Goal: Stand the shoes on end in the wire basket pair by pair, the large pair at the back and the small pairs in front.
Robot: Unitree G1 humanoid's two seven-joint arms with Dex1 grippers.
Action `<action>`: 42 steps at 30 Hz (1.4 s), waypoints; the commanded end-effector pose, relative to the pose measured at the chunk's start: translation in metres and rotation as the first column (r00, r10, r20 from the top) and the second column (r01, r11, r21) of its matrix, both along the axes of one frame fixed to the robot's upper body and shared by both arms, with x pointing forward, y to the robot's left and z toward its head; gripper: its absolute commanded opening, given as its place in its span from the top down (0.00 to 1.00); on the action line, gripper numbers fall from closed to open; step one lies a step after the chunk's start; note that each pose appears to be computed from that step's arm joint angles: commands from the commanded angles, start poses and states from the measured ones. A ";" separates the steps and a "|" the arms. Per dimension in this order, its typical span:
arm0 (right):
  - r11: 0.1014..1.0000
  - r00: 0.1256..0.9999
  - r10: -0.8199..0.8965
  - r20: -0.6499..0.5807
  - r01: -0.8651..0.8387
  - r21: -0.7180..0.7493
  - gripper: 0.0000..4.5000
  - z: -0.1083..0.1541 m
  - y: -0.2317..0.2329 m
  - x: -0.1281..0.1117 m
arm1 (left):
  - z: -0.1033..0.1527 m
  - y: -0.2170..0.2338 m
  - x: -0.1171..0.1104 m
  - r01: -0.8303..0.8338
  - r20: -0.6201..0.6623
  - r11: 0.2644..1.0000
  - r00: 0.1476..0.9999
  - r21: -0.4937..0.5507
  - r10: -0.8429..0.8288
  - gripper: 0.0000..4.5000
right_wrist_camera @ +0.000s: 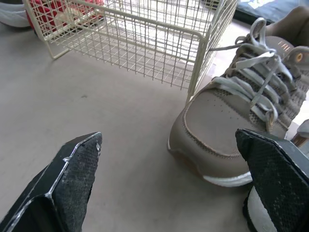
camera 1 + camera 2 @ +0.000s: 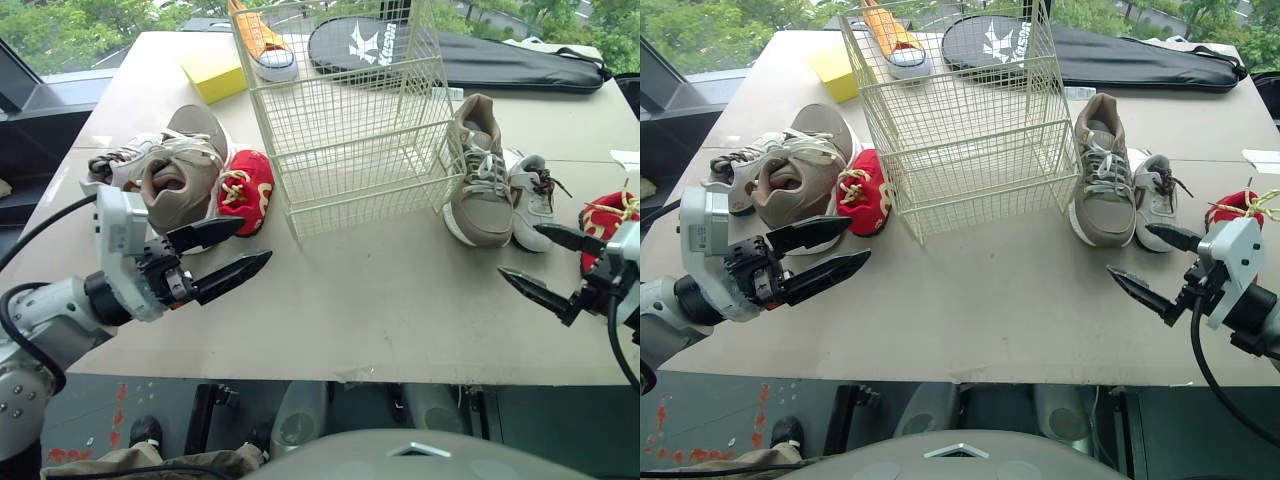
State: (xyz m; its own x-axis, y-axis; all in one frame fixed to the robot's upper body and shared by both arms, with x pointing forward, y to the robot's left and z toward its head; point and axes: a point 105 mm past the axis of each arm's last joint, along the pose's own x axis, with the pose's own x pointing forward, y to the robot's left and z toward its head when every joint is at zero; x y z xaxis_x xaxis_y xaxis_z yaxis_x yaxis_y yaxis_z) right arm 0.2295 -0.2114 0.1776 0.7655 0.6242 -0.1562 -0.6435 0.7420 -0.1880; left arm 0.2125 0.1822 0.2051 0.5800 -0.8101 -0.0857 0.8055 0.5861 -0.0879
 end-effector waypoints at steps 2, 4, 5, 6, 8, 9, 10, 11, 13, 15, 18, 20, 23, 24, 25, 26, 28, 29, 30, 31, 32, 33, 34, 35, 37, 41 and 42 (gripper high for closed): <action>0.998 0.998 -0.058 0.028 0.058 0.007 0.01 0.015 0.003 0.020 | 0.011 -0.028 -0.014 0.144 0.077 0.988 0.986 0.058 -0.149 0.01; 0.997 0.997 -0.077 -0.002 0.077 -0.024 0.01 0.016 0.004 0.028 | 0.012 -0.036 -0.016 0.173 0.082 0.983 0.981 0.062 -0.178 0.01; 0.997 0.998 -0.068 0.001 0.068 -0.048 0.01 0.017 0.007 0.032 | 0.014 -0.039 -0.016 0.181 0.091 0.982 0.978 0.058 -0.186 0.01; 0.996 0.998 -0.061 0.005 0.061 -0.060 0.01 0.018 0.009 0.034 | 0.015 -0.041 -0.016 0.185 0.097 0.981 0.977 0.056 -0.190 0.01; 0.998 1.000 -0.020 -0.018 0.019 -0.068 0.01 0.016 0.015 0.034 | 0.019 -0.043 -0.014 0.183 0.110 0.982 0.976 0.044 -0.187 0.01; 0.999 0.998 -0.022 -0.063 0.020 -0.028 0.01 0.014 0.016 0.033 | 0.021 -0.043 -0.012 0.173 0.111 0.985 0.978 0.025 -0.175 0.01; 0.999 0.994 -0.037 -0.101 0.039 0.020 0.01 0.012 0.015 0.033 | 0.022 -0.043 -0.011 0.169 0.113 0.985 0.979 0.018 -0.170 0.01; 0.994 0.988 -0.058 -0.140 0.070 0.082 0.01 0.011 0.013 0.034 | 0.022 -0.043 -0.012 0.171 0.113 0.985 0.978 0.022 -0.172 0.01; 0.971 0.966 -0.043 -0.256 0.100 0.218 0.01 0.004 0.009 0.028 | 0.021 -0.044 -0.014 0.178 0.110 0.984 0.977 0.026 -0.180 0.01; 0.967 0.955 -0.080 -0.285 0.144 0.212 0.01 -0.002 0.001 0.023 | 0.020 -0.044 -0.015 0.187 0.110 0.982 0.976 0.043 -0.190 0.01; 0.978 0.952 -0.142 -0.272 0.177 0.108 0.01 -0.010 -0.008 0.020 | 0.020 -0.043 -0.015 0.187 0.110 0.981 0.975 0.040 -0.191 0.01; 0.979 0.953 -0.158 -0.259 0.186 0.086 0.01 -0.012 -0.009 0.020 | 0.018 -0.044 -0.015 0.190 0.106 0.981 0.975 0.038 -0.194 0.01; 0.978 0.957 -0.167 -0.236 0.190 0.080 0.01 -0.013 -0.007 0.024 | 0.016 -0.043 -0.015 0.196 0.102 0.980 0.975 0.040 -0.199 0.01; 0.979 0.959 -0.166 -0.230 0.189 0.080 0.01 -0.013 -0.006 0.025 | 0.016 -0.043 -0.014 0.197 0.103 0.980 0.974 0.039 -0.200 0.01; 0.979 0.960 -0.164 -0.227 0.186 0.079 0.01 -0.014 -0.006 0.026 | 0.016 -0.042 -0.014 0.197 0.104 0.980 0.974 0.039 -0.200 0.01; 0.981 0.962 -0.157 -0.223 0.179 0.078 0.01 -0.014 -0.005 0.026 | 0.016 -0.042 -0.014 0.198 0.103 0.979 0.974 0.040 -0.201 0.01; 0.981 0.967 -0.149 -0.209 0.171 0.092 0.01 -0.013 -0.004 0.026 | 0.013 -0.040 -0.014 0.192 0.096 0.980 0.976 0.040 -0.196 0.01; 0.982 0.970 -0.137 -0.200 0.160 0.104 0.01 -0.011 -0.002 0.025 | 0.010 -0.039 -0.013 0.180 0.082 0.983 0.980 0.041 -0.183 0.01; 0.983 0.974 -0.120 -0.190 0.143 0.116 0.01 -0.008 0.001 0.024 | 0.008 -0.037 -0.012 0.162 0.078 0.985 0.983 0.051 -0.166 0.01; 0.985 0.980 -0.101 -0.174 0.123 0.122 0.01 -0.005 0.004 0.022 | 0.006 -0.036 -0.010 0.145 0.067 0.988 0.987 0.053 -0.149 0.01; 0.986 0.984 -0.086 -0.156 0.106 0.126 0.01 -0.001 0.006 0.021 | 0.004 -0.035 -0.008 0.128 0.060 0.990 0.990 0.052 -0.131 0.01; 0.987 0.988 -0.071 -0.138 0.090 0.133 0.01 0.002 0.009 0.021 | 0.003 -0.034 -0.007 0.113 0.053 0.992 0.992 0.051 -0.115 0.01; 0.988 0.990 -0.056 -0.127 0.074 0.139 0.01 0.005 0.013 0.020 | 0.001 -0.034 -0.007 0.113 0.045 0.992 0.992 0.062 -0.116 0.01; 0.988 0.992 -0.046 -0.118 0.063 0.142 0.01 0.007 0.016 0.019 | 0.000 -0.034 -0.008 0.116 0.042 0.991 0.992 0.069 -0.120 0.01; 0.988 0.995 -0.030 -0.099 0.044 0.148 0.01 0.009 0.020 0.019 | 0.000 -0.033 -0.008 0.114 0.038 0.991 0.992 0.064 -0.117 0.01; 0.984 0.997 0.025 -0.068 -0.013 0.178 0.01 0.017 0.033 0.016 | -0.004 -0.024 -0.003 0.061 0.032 0.995 0.997 0.076 -0.064 0.01; 0.983 0.997 0.046 -0.055 -0.035 0.181 0.01 0.019 0.037 0.015 | -0.006 -0.020 -0.001 0.033 0.034 0.997 0.999 0.075 -0.035 0.01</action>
